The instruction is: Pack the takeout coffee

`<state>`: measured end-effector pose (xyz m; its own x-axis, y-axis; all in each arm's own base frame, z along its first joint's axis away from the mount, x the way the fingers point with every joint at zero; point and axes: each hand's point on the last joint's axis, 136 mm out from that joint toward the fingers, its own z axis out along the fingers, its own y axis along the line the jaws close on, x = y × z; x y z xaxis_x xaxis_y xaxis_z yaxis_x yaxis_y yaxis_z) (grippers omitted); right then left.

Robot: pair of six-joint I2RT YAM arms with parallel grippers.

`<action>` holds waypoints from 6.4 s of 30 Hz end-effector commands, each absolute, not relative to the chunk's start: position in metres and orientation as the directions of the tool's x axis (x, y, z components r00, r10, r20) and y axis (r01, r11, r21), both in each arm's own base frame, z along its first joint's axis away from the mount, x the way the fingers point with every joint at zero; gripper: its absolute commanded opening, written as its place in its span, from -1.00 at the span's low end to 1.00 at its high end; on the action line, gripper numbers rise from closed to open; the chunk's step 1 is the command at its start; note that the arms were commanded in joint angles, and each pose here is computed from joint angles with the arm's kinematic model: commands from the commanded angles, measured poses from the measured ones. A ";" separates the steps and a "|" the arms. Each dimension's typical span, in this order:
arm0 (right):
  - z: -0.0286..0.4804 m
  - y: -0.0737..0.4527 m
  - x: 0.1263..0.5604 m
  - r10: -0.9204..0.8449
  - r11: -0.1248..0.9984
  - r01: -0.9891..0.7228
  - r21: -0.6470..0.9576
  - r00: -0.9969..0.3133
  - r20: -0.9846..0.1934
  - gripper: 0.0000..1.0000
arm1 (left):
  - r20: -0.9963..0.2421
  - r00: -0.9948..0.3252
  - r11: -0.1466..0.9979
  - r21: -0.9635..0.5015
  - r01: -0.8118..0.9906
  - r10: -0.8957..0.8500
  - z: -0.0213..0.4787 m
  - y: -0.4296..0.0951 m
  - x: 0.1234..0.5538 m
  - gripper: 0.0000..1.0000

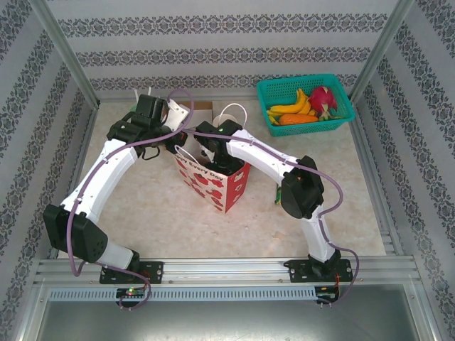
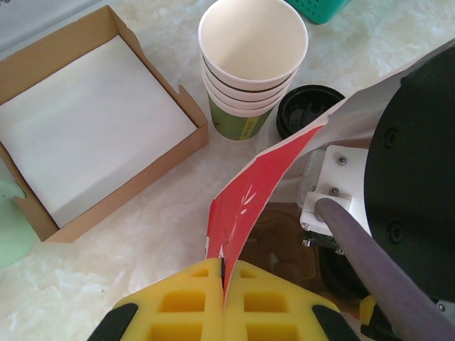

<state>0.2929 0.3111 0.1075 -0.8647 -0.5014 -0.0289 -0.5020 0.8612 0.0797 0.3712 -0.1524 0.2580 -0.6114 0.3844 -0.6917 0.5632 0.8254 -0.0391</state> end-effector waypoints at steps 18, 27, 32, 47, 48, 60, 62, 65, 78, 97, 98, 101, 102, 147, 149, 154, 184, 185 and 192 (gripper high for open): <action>0.054 0.285 0.274 -0.476 0.876 -0.481 0.014 -0.862 0.175 -0.11 | -0.728 -0.566 0.815 -0.017 0.579 0.387 0.272 -0.155 0.372 -1.00; 0.035 0.273 0.271 -0.464 0.874 -0.484 -0.038 -0.855 0.231 -0.12 | -0.725 -0.569 0.816 -0.018 0.578 0.387 0.271 -0.154 0.373 -1.00; 0.011 0.268 0.265 -0.452 0.876 -0.480 -0.042 -0.848 0.278 -0.12 | -0.726 -0.570 0.815 -0.022 0.579 0.385 0.271 -0.155 0.372 -1.00; 0.004 0.269 0.266 -0.444 0.880 -0.473 -0.036 -0.848 0.289 -0.13 | -0.730 -0.567 0.806 -0.038 0.591 0.381 0.272 -0.159 0.371 -1.00; 0.007 0.270 0.267 -0.445 0.880 -0.473 -0.035 -0.849 0.285 -0.12 | -0.730 -0.568 0.805 -0.041 0.592 0.380 0.272 -0.159 0.371 -1.00; -0.019 0.259 0.260 -0.423 0.878 -0.473 -0.072 -0.838 0.345 -0.12 | -0.794 -0.521 0.773 -0.104 0.625 0.315 0.301 -0.172 0.363 -1.00; -0.020 0.259 0.260 -0.423 0.877 -0.475 -0.073 -0.835 0.353 -0.12 | -0.801 -0.512 0.771 -0.104 0.628 0.309 0.304 -0.173 0.362 -1.00; -0.010 0.264 0.264 -0.436 0.875 -0.480 -0.063 -0.838 0.329 -0.11 | -0.800 -0.514 0.768 -0.108 0.631 0.310 0.303 -0.174 0.361 -1.00; 0.087 0.293 0.286 -0.458 0.889 -0.457 0.032 -0.885 0.084 -0.03 | -0.824 -0.489 0.801 -0.074 0.594 0.287 0.313 -0.166 0.364 -1.00; 0.103 0.304 0.285 -0.479 0.877 -0.475 0.070 -0.876 0.051 0.25 | -0.805 -0.500 0.801 -0.053 0.597 0.320 0.304 -0.163 0.363 -1.00; 0.102 0.304 0.284 -0.478 0.878 -0.475 0.068 -0.877 0.054 0.28 | -0.804 -0.501 0.800 -0.054 0.597 0.320 0.304 -0.163 0.363 -1.00; 0.103 0.303 0.284 -0.478 0.878 -0.475 0.062 -0.876 0.054 0.32 | -0.802 -0.504 0.802 -0.052 0.595 0.322 0.303 -0.162 0.363 -1.00; 0.102 0.303 0.284 -0.477 0.878 -0.474 0.062 -0.877 0.056 0.33 | -0.803 -0.502 0.802 -0.052 0.595 0.321 0.303 -0.162 0.363 -1.00; 0.122 0.308 0.288 -0.471 0.880 -0.470 0.064 -0.882 -0.004 0.88 | -0.796 -0.505 0.800 -0.044 0.598 0.334 0.299 -0.162 0.364 -1.00; 0.122 0.309 0.289 -0.472 0.880 -0.471 0.063 -0.882 -0.002 0.92 | -0.796 -0.504 0.800 -0.044 0.599 0.334 0.299 -0.162 0.364 -1.00; 0.128 0.310 0.290 -0.472 0.879 -0.472 0.066 -0.881 -0.021 0.96 | -0.800 -0.501 0.794 -0.053 0.606 0.329 0.300 -0.164 0.365 -1.00; 0.189 0.318 0.297 -0.441 0.878 -0.467 0.108 -0.875 -0.198 0.95 | -0.775 -0.530 0.809 -0.043 0.587 0.344 0.290 -0.160 0.368 -1.00; 0.190 0.318 0.297 -0.442 0.877 -0.468 0.108 -0.874 -0.201 0.95 | -0.775 -0.530 0.809 -0.043 0.587 0.344 0.289 -0.160 0.368 -1.00; 0.200 0.318 0.296 -0.444 0.873 -0.475 0.108 -0.867 -0.227 0.95 | -0.775 -0.531 0.811 -0.040 0.583 0.343 0.289 -0.160 0.369 -1.00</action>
